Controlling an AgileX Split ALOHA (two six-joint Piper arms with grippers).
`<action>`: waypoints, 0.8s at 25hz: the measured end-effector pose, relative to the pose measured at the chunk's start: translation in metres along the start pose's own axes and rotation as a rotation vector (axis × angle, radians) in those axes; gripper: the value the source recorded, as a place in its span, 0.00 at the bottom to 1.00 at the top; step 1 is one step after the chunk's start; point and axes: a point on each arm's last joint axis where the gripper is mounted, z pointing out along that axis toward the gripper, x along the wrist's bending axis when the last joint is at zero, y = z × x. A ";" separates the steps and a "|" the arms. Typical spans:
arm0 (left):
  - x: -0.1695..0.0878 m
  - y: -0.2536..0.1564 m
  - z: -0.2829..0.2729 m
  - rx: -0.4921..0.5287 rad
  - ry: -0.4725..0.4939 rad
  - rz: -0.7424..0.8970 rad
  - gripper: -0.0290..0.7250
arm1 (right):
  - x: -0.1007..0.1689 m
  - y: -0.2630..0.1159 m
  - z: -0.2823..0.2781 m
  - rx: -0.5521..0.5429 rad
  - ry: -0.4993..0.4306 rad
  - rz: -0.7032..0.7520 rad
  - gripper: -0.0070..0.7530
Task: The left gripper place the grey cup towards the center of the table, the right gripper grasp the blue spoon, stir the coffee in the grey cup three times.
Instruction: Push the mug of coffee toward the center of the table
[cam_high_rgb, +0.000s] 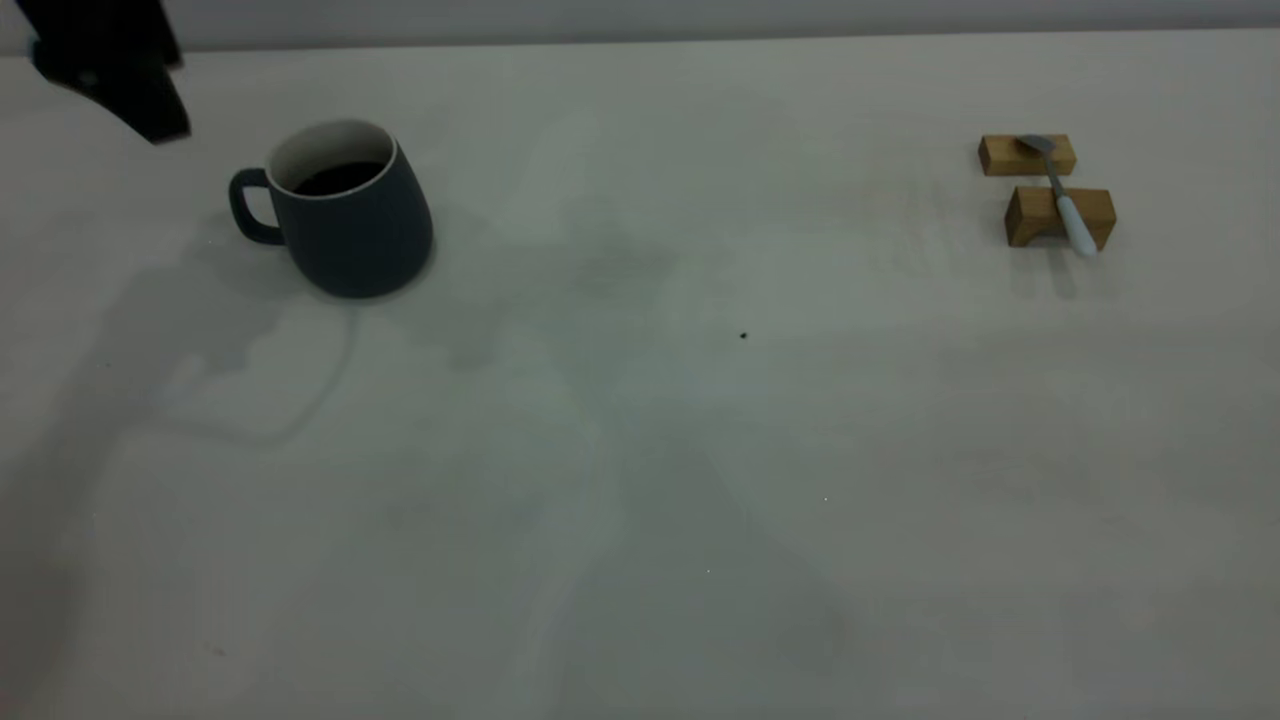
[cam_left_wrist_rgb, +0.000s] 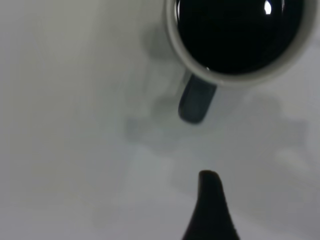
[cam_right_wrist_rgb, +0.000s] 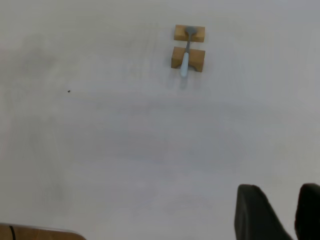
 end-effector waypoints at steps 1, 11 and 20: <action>0.001 0.001 0.008 0.009 -0.007 0.020 0.87 | 0.000 0.000 0.000 0.000 0.000 0.000 0.33; 0.013 0.010 0.046 0.073 0.029 0.193 0.85 | 0.000 0.000 0.000 0.000 0.000 0.000 0.33; 0.010 0.018 0.072 0.054 0.060 0.289 0.83 | 0.000 0.000 0.000 0.000 0.000 0.000 0.33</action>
